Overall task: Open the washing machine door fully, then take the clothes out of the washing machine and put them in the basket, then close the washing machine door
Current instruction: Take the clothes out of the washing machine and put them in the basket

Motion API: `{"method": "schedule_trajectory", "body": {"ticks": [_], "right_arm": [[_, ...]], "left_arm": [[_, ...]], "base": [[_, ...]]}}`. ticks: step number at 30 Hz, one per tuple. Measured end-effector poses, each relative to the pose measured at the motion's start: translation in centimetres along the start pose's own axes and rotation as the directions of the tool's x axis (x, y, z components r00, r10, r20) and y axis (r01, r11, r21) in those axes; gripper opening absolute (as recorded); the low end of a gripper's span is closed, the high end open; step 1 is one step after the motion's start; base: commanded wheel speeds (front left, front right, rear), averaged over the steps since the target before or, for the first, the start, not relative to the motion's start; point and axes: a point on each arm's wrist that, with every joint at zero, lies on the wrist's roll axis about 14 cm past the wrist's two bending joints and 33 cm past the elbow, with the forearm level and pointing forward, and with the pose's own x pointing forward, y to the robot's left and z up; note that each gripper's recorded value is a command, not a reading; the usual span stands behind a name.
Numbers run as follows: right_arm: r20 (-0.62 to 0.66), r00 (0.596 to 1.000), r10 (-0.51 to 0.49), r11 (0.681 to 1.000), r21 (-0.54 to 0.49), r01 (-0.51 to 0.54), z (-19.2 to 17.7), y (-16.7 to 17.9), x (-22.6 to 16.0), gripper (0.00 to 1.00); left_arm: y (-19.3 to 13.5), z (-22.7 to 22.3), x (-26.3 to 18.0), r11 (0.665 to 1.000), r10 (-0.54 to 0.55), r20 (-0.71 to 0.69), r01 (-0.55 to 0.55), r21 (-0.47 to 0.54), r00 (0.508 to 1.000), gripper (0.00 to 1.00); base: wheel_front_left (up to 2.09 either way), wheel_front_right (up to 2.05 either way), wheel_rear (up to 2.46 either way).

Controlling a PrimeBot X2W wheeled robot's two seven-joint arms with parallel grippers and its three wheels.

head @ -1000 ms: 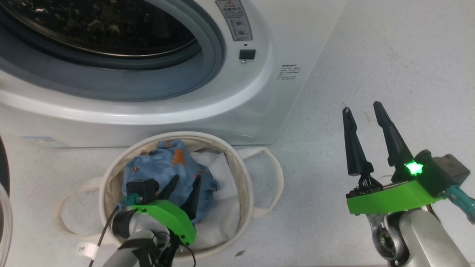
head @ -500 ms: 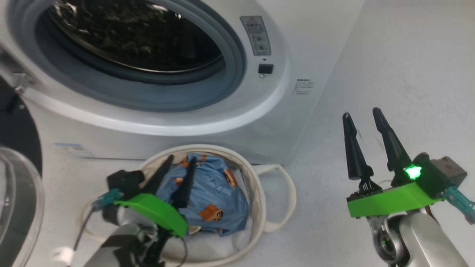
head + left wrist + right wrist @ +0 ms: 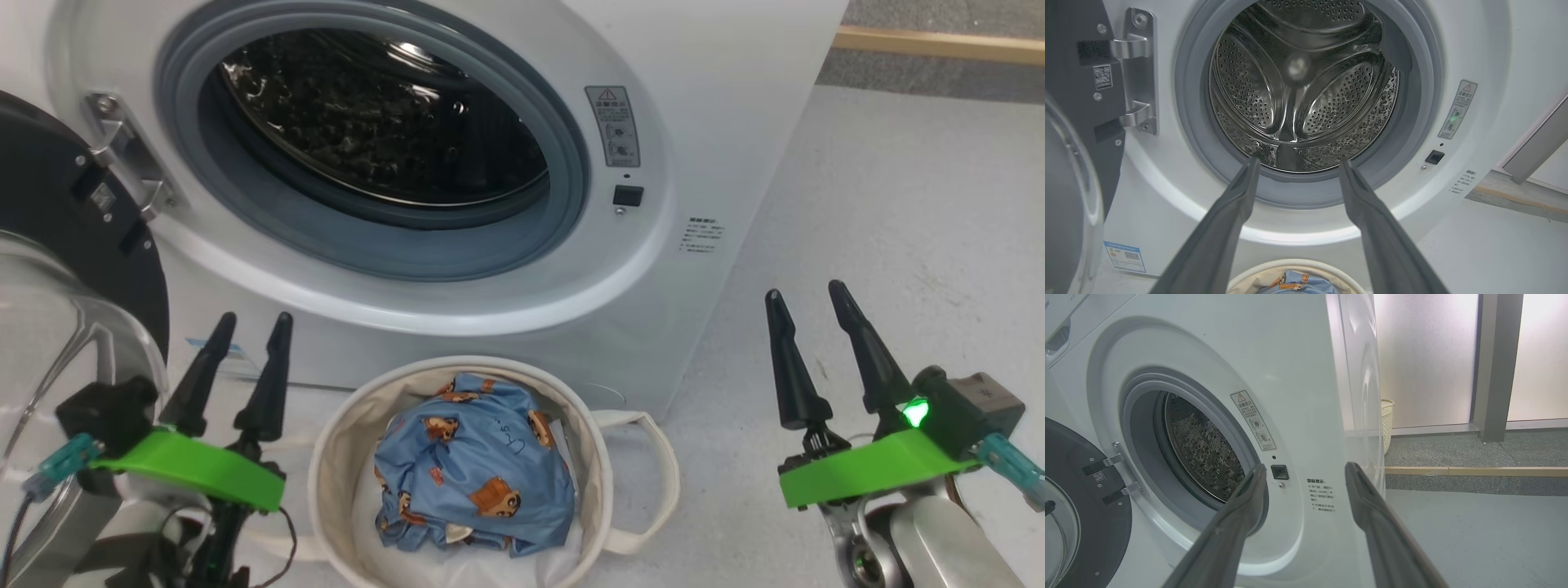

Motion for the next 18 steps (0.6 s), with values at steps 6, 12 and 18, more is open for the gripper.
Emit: {"method": "schedule_trajectory", "body": {"ticks": [6, 12, 18], "right_arm": [[-0.001, 1.0, 0.006, 1.0, -0.003, -0.006, 0.2, 0.1, 0.0, 1.0], [0.0, 1.0, 0.002, 1.0, -0.007, -0.002, 0.3, -0.1, -0.2, 1.0], [0.001, 1.0, -0.007, 1.0, -0.005, 0.007, 0.4, -0.3, -0.4, 1.0]], "left_arm": [[0.7, 1.6, -0.8, 1.0, 0.016, 0.041, -0.016, -0.008, 0.999, 1.0], [0.4, 1.9, -0.8, 1.0, 0.011, 0.051, -0.01, -0.027, 0.999, 1.0], [0.2, 1.5, -0.9, 0.999, 0.006, 0.044, -0.005, -0.037, 0.999, 1.0]], "base": [[0.0, 0.0, 0.0], [0.0, 0.0, 0.0], [0.0, 0.0, 0.0]]}}
